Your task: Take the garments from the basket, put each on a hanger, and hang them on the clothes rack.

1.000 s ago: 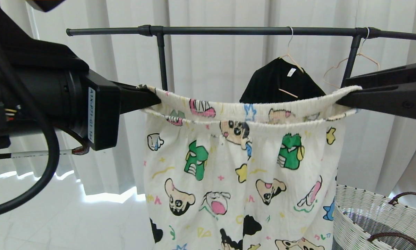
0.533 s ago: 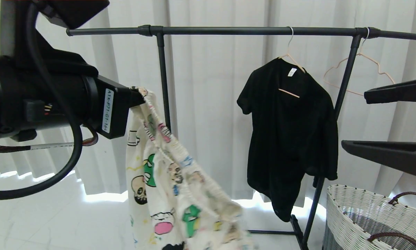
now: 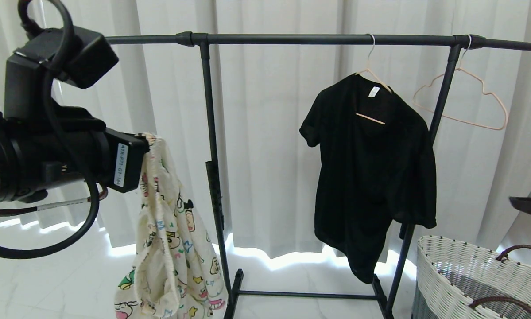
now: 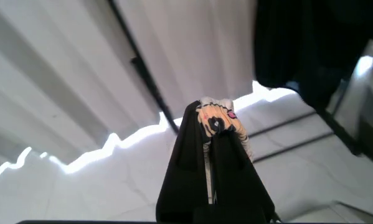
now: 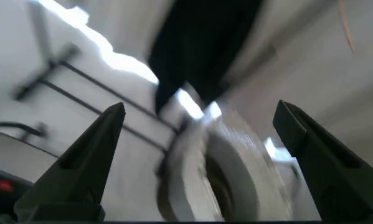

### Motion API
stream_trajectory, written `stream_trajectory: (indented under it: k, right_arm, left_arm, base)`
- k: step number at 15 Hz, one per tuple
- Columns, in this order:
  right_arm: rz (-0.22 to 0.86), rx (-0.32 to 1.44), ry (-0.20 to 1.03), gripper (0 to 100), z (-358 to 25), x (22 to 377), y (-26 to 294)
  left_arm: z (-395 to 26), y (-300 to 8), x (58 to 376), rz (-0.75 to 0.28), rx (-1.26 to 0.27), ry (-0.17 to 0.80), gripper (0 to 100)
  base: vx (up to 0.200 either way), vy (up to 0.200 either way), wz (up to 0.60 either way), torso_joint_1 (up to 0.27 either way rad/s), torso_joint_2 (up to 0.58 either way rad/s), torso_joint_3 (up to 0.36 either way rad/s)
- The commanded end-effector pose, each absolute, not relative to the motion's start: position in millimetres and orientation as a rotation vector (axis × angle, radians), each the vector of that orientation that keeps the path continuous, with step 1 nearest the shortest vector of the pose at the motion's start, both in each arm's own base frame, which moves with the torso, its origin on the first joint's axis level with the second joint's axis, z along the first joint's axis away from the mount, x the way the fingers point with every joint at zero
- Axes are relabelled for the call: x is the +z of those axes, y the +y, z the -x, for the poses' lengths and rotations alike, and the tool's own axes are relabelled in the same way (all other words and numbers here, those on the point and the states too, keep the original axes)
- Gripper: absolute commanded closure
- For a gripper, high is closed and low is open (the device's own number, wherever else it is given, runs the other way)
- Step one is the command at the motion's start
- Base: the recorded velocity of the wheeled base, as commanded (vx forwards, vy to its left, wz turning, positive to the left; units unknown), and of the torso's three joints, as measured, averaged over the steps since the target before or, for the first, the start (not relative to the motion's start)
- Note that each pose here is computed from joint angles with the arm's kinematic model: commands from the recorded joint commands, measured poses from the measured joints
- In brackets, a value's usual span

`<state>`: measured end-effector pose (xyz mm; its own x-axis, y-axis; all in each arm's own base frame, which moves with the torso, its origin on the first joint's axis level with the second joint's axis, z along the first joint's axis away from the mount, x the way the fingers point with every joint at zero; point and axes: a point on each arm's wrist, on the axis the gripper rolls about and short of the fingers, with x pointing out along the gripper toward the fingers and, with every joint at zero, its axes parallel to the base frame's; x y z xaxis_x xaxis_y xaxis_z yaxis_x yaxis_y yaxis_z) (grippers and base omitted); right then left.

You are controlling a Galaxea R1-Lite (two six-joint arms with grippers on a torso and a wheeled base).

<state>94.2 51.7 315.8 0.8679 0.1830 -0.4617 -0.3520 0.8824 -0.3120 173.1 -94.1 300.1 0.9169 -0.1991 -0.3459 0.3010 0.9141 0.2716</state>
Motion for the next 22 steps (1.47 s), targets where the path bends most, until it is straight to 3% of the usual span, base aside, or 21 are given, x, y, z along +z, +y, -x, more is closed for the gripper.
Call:
stream_trajectory:
  k: [1, 3, 8, 12, 16, 22]
  right_arm:
    - [0.390, -0.034, 0.601, 0, -68, 301, 11]
    - [0.381, -0.099, 0.615, 0, -55, 290, 3]
    - [0.362, -0.179, 0.585, 0, -37, 253, -3]
    - [0.333, -0.204, 0.543, 0, -46, 245, -3]
    - [0.266, -0.174, 0.482, 0, -56, 251, -1]
    - [0.239, -0.201, 0.443, 0, -71, 257, -1]
  left_arm:
    - [-167, -56, 286, -0.366, -0.106, 0.295, 100]
    - [-164, -30, 269, -0.403, -0.018, 0.296, 100]
    - [-159, -3, 260, -0.356, 0.096, 0.314, 100]
    - [-156, -3, 257, -0.338, 0.096, 0.319, 100]
    - [-152, -5, 259, -0.321, -0.010, 0.289, 100]
    - [-152, -6, 256, -0.323, -0.018, 0.296, 100]
  base:
    - [0.000, 0.000, 0.00, 0.000, 0.00, 0.000]
    - [0.000, 0.000, 0.00, 0.000, 0.00, 0.000]
    - [0.000, 0.000, 0.00, 0.000, 0.00, 0.000]
    - [0.000, 0.000, 0.00, 0.000, 0.00, 0.000]
    - [0.000, 0.000, 0.00, 0.011, -0.04, -0.056]
    - [0.000, 0.000, 0.00, 0.151, -0.43, -0.272]
